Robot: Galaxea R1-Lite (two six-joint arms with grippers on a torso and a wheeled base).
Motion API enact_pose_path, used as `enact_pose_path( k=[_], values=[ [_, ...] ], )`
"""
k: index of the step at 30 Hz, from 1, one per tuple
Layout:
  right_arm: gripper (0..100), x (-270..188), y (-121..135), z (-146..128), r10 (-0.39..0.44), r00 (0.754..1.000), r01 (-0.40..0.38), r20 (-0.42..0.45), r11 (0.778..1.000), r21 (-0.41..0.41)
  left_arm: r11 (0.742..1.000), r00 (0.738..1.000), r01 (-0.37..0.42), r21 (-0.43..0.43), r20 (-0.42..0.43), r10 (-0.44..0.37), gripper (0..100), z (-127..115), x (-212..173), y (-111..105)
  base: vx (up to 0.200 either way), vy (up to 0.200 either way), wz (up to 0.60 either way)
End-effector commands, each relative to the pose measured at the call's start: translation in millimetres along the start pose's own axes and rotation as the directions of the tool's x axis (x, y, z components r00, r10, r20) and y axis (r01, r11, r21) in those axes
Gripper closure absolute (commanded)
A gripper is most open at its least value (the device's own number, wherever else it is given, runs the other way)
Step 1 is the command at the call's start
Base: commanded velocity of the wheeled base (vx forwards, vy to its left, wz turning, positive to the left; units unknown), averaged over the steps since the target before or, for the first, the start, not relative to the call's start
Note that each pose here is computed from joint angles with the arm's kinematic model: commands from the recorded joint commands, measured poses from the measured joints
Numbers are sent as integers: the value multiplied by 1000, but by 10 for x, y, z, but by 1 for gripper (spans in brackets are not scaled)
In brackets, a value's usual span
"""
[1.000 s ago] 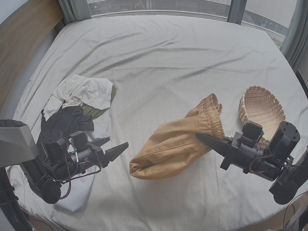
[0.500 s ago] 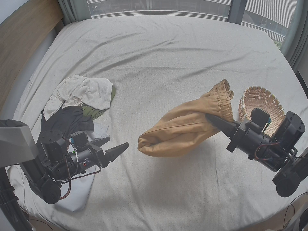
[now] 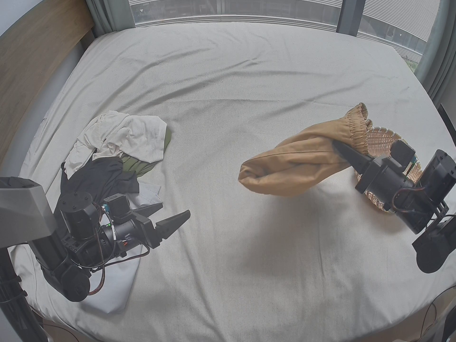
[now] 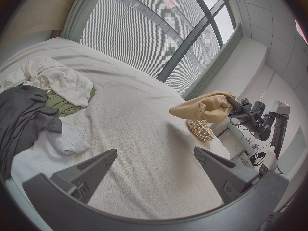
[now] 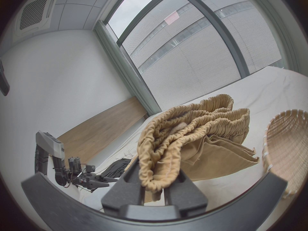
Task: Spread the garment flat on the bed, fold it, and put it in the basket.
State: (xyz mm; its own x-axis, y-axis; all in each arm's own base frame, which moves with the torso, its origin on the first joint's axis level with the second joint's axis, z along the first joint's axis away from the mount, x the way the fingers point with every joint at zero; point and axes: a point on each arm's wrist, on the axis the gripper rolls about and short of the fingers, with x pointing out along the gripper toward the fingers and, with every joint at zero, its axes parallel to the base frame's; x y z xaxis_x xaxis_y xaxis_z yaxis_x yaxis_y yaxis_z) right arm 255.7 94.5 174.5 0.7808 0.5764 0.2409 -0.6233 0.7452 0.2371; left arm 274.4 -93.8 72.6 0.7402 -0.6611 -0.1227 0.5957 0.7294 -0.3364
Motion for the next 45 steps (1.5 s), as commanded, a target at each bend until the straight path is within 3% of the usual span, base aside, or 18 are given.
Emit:
enact_pose_path(
  k=[1, 6, 14, 18, 24, 27, 29, 40, 45],
  values=[
    [100, -18, -133, 139, -45, 998, 47, 51, 998, -32, 1000, 1000, -1, -2, -4, 1, 0, -11, 1, 2, 0, 0, 0],
    [100, -79, -364, 272, -124, 987, 135, 97, 984, -120, 1000, 1000, -1, -2, -2, 1, 0, -8, 3, 3, 0, 0, 0],
    [100, -167, -610, 428, -206, 967, 229, 151, 961, -157, 1000, 1000, -1, -2, -2, 1, 0, -8, 3, 3, 0, 0, 0],
    [100, -214, -768, 507, -254, 951, 289, 177, 935, -205, 1000, 1000, 0, -3, -6, 0, 0, -16, 4, 0, 0, 0, 0],
    [100, -311, -973, 510, -341, 928, 369, 149, 895, -250, 1000, 1000, 0, -3, -6, 0, 0, -16, 4, 0, 0, 0, 0],
    [100, -407, -1118, 482, -409, 906, 423, 110, 861, -281, 1000, 1000, 0, -3, -6, 0, 0, -16, 4, 0, 0, 0, 0],
    [100, -446, -1179, 457, -436, 895, 443, 91, 850, -285, 1000, 1000, 0, -3, -6, 0, 0, -16, 4, 0, 0, 0, 0],
    [100, -624, -1375, 421, -533, 845, 517, 27, 805, -289, 1000, 1000, 0, -3, -7, 0, 0, -19, 6, 2, 0, 0, 0],
    [100, -640, -1375, 413, -538, 843, 520, 22, 804, -289, 1000, 1000, 0, -3, -7, 0, 0, -19, 6, 2, 0, 0, 0]
  ],
)
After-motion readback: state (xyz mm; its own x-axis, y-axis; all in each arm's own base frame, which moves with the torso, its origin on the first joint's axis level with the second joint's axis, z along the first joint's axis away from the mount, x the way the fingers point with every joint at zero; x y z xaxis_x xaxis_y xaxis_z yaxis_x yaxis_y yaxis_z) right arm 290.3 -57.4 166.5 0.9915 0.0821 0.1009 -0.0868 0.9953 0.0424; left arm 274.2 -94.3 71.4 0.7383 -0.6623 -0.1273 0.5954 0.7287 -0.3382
